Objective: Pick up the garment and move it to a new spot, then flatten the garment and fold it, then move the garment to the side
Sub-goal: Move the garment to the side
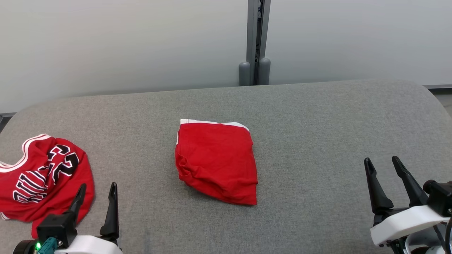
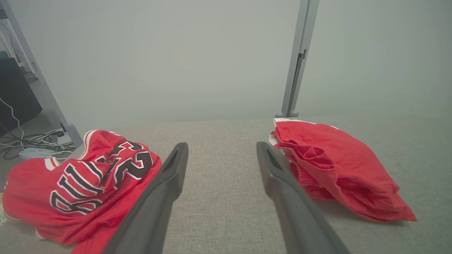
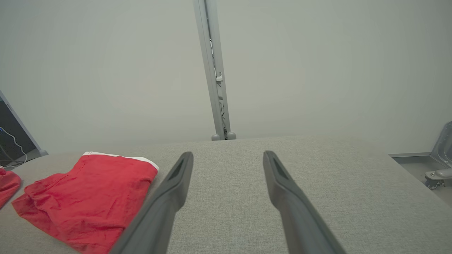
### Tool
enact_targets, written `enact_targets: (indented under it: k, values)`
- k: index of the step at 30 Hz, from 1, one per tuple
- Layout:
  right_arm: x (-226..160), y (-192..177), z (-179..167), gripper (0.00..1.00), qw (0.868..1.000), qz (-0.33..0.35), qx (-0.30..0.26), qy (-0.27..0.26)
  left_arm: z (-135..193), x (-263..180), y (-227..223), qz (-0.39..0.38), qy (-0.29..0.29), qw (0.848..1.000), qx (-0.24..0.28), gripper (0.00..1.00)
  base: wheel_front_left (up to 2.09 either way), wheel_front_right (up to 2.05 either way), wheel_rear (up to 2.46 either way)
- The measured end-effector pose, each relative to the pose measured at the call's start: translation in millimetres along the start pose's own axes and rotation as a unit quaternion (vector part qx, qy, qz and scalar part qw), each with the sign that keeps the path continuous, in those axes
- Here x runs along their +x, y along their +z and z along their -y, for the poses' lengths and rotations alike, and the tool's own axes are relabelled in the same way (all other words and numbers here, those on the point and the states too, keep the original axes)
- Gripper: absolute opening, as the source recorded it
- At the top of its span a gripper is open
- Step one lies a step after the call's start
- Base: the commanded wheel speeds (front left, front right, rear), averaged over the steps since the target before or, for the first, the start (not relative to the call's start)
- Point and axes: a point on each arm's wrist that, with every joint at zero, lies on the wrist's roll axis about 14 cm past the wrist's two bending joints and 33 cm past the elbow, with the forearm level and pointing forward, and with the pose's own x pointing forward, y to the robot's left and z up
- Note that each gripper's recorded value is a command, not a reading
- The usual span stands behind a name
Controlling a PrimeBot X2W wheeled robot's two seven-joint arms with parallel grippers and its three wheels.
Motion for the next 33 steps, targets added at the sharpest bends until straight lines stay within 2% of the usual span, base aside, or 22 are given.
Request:
enact_targets:
  k: [8,15,20,24,30,33]
  values:
    - [28.8,-19.1,-7.3,1.0,0.999,-0.025,0.015,0.015,1.9,15.0,9.0,0.015,-0.004,1.0,-0.001,1.0,0.0,0.0,0.0]
    - [73.6,-60.0,-58.6,1.0,0.992,-0.081,0.031,0.091,-5.1,28.8,8.7,0.025,0.011,1.0,-0.012,1.0,0.0,0.0,0.0]
    - [92.4,-99.7,-105.7,1.0,0.977,-0.139,0.036,0.157,-19.4,31.6,0.3,0.021,0.035,0.999,-0.012,1.0,0.0,0.0,0.0]
    - [98.8,-126.7,-132.6,1.0,0.965,-0.176,0.053,0.188,-30.3,30.9,-10.2,0.01,0.053,0.998,-0.013,1.0,0.0,0.0,0.0]
    - [84.6,-172.2,-161.1,1.0,0.938,-0.258,0.068,0.222,-39.4,31.3,-22.6,-0.003,0.068,0.998,-0.014,1.0,0.0,0.0,0.0]
    - [84.3,-178.4,-166.5,1.0,0.93,-0.277,0.078,0.228,-41.0,34.1,-25.5,-0.005,0.07,0.997,-0.013,1.0,0.0,0.0,0.0]
